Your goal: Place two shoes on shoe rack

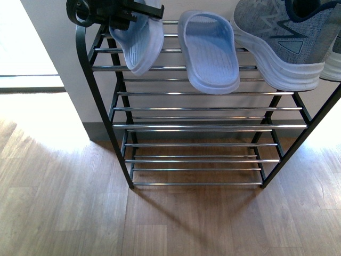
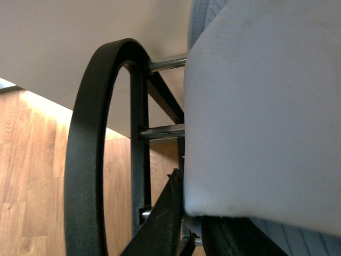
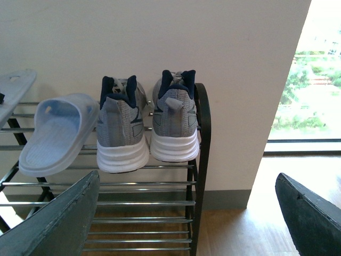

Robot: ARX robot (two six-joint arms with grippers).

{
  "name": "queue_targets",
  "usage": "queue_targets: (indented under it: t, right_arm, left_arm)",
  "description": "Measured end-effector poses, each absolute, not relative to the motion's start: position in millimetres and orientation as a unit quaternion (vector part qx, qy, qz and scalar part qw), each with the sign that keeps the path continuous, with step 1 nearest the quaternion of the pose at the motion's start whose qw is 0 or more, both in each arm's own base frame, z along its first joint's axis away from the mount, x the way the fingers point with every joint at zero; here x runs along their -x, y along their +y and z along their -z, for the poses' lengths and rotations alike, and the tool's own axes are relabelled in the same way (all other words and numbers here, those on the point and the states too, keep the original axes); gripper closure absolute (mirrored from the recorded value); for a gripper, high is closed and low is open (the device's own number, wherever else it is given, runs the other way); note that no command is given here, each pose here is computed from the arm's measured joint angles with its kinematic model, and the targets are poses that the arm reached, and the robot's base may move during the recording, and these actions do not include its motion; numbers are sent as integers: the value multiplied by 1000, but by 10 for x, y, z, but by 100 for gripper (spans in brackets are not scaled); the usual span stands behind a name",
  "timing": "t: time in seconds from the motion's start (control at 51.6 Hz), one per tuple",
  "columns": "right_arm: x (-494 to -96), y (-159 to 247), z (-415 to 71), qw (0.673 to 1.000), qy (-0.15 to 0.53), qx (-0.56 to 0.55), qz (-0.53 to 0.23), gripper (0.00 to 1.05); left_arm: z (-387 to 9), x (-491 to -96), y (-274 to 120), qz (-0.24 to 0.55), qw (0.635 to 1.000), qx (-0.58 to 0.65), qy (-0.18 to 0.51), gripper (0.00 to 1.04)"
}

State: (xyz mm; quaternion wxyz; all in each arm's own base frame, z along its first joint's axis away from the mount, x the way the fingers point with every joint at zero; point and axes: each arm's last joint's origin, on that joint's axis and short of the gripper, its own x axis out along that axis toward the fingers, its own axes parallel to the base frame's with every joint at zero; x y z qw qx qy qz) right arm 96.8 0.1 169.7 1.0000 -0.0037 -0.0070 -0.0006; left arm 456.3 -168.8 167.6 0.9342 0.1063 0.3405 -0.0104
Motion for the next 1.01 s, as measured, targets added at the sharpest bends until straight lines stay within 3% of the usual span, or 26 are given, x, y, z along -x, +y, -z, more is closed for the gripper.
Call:
queue_targets:
  t: [0.194, 0.426, 0.484, 0.639, 0.736, 0.833, 1.007]
  right_arm:
    - [-968, 1, -1697, 1000, -7, 4, 0, 9]
    - [-968, 1, -1697, 1000, -7, 4, 0, 9]
    - [-968, 1, -1697, 1000, -7, 4, 1, 9]
    - [-968, 1, -1697, 1000, -7, 4, 0, 9]
    - [-968, 1, -1697, 1000, -7, 4, 1, 9]
    - [-968, 1, -1697, 1000, -7, 4, 1, 9]
    - [-968, 2, -1697, 1000, -7, 4, -1, 9]
  left_arm:
    - [-1781, -4524, -1698, 48, 935, -86, 339, 60]
    - [-2731, -4045, -1538, 96, 961, -42, 255, 12]
    - [-2863, -3931, -1492, 101, 965, -40, 238, 8]
    - [-3151, -3556, -1297, 87, 982, -36, 163, 13]
    - [-3246, -3228, -1018, 31, 998, -8, 49, 27]
    - [-3236, -2889, -757, 8, 1000, 9, -11, 39]
    - [-2839, -2452, -468, -2, 1000, 11, -23, 70]
